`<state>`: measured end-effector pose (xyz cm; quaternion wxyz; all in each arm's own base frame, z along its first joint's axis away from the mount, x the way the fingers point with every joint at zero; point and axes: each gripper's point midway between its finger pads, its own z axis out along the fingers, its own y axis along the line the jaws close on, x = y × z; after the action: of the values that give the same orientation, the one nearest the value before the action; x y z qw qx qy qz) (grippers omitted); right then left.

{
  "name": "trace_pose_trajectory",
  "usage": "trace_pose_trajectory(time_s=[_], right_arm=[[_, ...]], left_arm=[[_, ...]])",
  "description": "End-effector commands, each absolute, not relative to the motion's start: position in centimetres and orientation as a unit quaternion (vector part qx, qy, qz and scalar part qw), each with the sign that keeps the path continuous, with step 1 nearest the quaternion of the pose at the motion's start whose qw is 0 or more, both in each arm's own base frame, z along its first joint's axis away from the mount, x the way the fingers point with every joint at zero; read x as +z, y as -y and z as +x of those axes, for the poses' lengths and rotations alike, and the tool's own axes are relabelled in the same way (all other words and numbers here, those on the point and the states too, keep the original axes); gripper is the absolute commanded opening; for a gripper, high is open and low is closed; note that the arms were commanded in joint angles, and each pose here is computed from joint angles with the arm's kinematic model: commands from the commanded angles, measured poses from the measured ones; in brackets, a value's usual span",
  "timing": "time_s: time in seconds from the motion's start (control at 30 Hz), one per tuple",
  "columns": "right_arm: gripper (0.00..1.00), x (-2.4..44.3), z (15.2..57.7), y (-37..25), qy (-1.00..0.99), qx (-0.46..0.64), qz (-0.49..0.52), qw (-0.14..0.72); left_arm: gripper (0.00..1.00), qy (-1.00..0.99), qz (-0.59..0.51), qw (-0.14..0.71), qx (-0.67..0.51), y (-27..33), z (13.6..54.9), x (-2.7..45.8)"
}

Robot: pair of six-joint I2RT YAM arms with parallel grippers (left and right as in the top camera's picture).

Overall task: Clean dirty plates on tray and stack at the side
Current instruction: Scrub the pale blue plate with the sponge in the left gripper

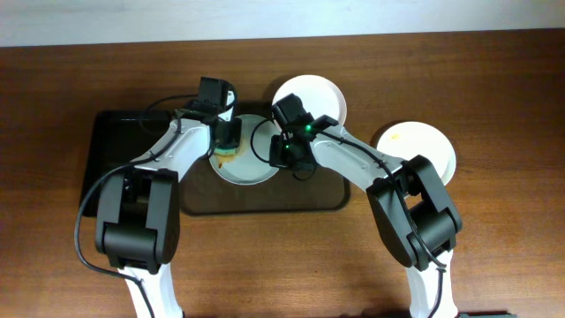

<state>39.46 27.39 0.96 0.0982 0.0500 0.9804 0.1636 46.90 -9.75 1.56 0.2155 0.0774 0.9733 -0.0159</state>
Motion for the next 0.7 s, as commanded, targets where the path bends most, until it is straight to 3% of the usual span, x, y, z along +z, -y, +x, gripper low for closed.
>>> trace_pose_trajectory(time_s=[0.0, 0.13, 0.33, 0.5, 0.67], right_arm=[[0.04, 0.2, 39.0, -27.3, -0.983, 0.154, 0.035, 0.090], [0.04, 0.2, 39.0, -27.3, -0.983, 0.154, 0.034, 0.090], [0.04, 0.2, 39.0, -27.3, -0.983, 0.154, 0.034, 0.090], [0.04, 0.2, 39.0, -27.3, -0.983, 0.154, 0.034, 0.090], [0.04, 0.2, 39.0, -27.3, -0.983, 0.154, 0.034, 0.090]], left_arm=[[0.01, -0.977, 0.119, 0.122, -0.131, 13.4, 42.5, -1.0], [0.01, -0.958, 0.129, 0.051, -0.252, 15.7, 38.9, 0.1], [0.01, -0.955, 0.113, 0.096, -0.256, 14.0, 41.7, 1.2], [0.01, -0.974, 0.093, 0.183, -0.090, 9.4, 46.4, 0.3], [0.01, -0.988, 0.039, 0.134, 0.068, 4.6, 44.2, -0.6]])
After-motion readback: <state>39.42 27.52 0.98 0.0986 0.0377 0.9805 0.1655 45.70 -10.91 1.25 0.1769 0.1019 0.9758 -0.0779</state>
